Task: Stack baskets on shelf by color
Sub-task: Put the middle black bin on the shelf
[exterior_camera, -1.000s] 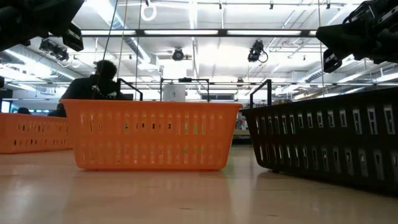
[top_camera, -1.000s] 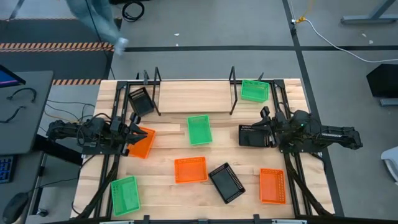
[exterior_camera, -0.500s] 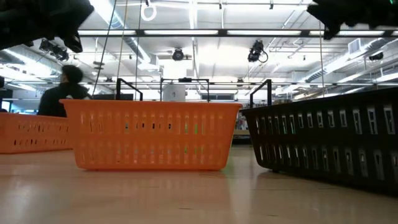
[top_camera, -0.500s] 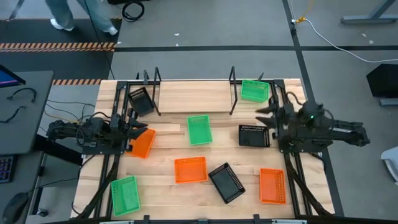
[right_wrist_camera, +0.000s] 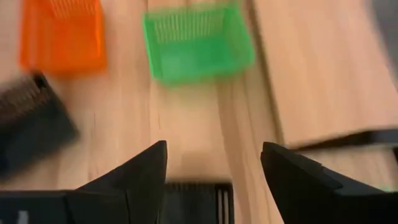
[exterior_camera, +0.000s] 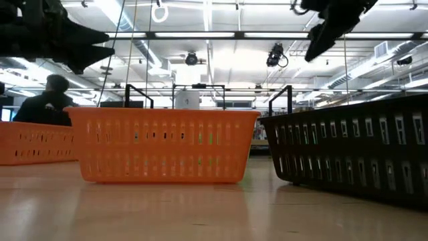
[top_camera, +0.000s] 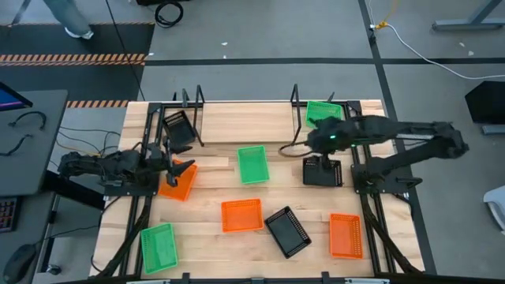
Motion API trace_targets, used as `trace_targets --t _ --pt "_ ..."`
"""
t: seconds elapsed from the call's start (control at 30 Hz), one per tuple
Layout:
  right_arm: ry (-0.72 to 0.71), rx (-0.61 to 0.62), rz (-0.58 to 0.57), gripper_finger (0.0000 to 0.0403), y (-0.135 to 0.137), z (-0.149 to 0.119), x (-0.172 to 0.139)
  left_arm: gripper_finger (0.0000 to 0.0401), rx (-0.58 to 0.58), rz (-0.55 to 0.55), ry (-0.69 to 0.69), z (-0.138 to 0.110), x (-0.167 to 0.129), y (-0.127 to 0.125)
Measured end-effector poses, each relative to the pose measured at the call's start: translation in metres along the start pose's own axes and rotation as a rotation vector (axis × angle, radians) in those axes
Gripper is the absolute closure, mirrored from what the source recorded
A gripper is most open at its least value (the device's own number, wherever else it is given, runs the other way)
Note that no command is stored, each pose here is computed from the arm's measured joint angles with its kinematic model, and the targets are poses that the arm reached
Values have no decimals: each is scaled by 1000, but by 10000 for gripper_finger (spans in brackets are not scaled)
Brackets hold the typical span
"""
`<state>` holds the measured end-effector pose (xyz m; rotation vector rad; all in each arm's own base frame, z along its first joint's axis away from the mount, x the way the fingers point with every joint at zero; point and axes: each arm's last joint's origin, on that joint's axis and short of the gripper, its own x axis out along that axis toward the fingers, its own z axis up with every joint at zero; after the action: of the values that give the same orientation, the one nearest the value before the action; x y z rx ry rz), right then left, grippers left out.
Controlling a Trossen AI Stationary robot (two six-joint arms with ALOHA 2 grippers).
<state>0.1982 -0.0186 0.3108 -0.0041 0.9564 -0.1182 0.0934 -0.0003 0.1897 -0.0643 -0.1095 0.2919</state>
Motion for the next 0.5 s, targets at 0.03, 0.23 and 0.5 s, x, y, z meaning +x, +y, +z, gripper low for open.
trace_targets --t 0.03,0.23,0.5 --pt "69 -8 -3 134 2 3 4 128 4 16 18 2 1 0" --pt "444 -6 -24 133 21 7 24 118 41 81 89 16 9 -2" --pt "607 52 12 133 55 3 51 117 105 163 173 49 35 -12"
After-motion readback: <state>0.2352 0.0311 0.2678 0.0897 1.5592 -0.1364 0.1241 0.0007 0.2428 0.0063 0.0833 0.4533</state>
